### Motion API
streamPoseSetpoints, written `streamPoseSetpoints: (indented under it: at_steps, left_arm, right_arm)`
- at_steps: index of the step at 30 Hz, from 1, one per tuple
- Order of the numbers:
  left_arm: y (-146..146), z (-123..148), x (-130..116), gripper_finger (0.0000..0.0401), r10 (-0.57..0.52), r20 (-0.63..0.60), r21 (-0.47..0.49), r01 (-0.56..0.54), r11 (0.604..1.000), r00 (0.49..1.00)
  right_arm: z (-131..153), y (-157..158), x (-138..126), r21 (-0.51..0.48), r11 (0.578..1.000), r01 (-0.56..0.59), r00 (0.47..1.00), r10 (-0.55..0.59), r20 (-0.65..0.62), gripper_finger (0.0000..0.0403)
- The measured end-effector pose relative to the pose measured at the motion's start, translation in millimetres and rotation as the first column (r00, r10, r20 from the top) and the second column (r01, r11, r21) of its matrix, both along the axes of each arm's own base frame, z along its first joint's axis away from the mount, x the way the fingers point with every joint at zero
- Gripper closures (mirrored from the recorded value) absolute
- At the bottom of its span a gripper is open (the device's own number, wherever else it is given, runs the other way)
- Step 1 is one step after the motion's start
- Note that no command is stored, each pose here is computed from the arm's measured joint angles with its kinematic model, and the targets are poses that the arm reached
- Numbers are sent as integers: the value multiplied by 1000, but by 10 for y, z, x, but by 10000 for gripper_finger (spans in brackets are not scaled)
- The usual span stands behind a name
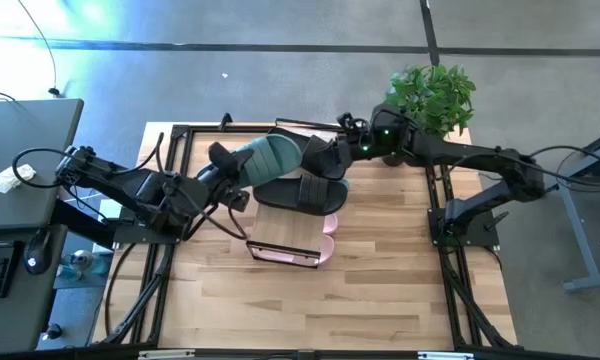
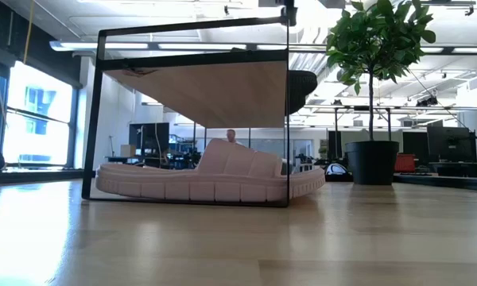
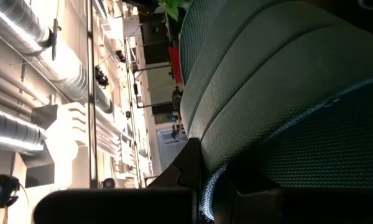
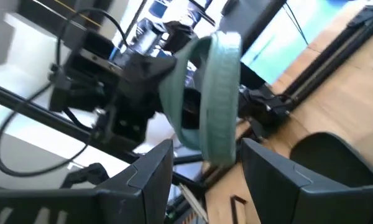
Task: Pick and place slides into the shelf
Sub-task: Put the green slide under the shelf
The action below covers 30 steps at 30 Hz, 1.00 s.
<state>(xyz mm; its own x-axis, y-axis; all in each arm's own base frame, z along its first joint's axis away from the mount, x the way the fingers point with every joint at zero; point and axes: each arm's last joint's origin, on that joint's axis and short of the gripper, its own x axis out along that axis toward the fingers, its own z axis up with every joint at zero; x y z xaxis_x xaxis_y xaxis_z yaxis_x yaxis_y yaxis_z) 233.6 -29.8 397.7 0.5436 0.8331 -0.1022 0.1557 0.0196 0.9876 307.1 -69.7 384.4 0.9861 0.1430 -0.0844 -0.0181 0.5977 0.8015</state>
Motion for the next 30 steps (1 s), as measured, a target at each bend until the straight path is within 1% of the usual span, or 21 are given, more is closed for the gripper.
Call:
streamPoseSetpoints:
  at_steps: [3,5,11,15,18,22,26,30]
  left_arm:
    - [-3,-1,5,401,-18,4,-9,18,1000,1000]
    - [-4,-1,6,401,-23,7,-12,23,1000,1000]
    - [-4,-5,6,401,-24,15,-20,24,999,1000]
    - [-5,-5,7,401,-30,16,-23,30,999,999]
    - [-6,-6,8,401,-35,15,-25,36,999,999]
    - [-13,-12,21,401,-73,13,-38,74,997,997]
    - [-26,-53,71,401,-72,-5,-35,71,997,997]
    - [-35,-82,109,401,-69,-16,-33,69,997,997]
  right_arm:
    - [-9,-13,51,20,1000,0,1000,-1,24,224]
    - [-52,-23,95,30,1000,0,1000,0,13,224]
    - [-74,-13,139,11,1000,-9,1000,8,25,224]
    - [-44,2,148,4,1000,-13,998,13,58,224]
    - [-59,-2,160,18,1000,-10,999,9,51,224]
    - [-113,2,222,24,1000,-13,999,12,43,224]
    - [-138,5,247,26,1000,0,999,-1,36,225]
    - [-152,4,252,25,1000,7,1000,-8,27,242]
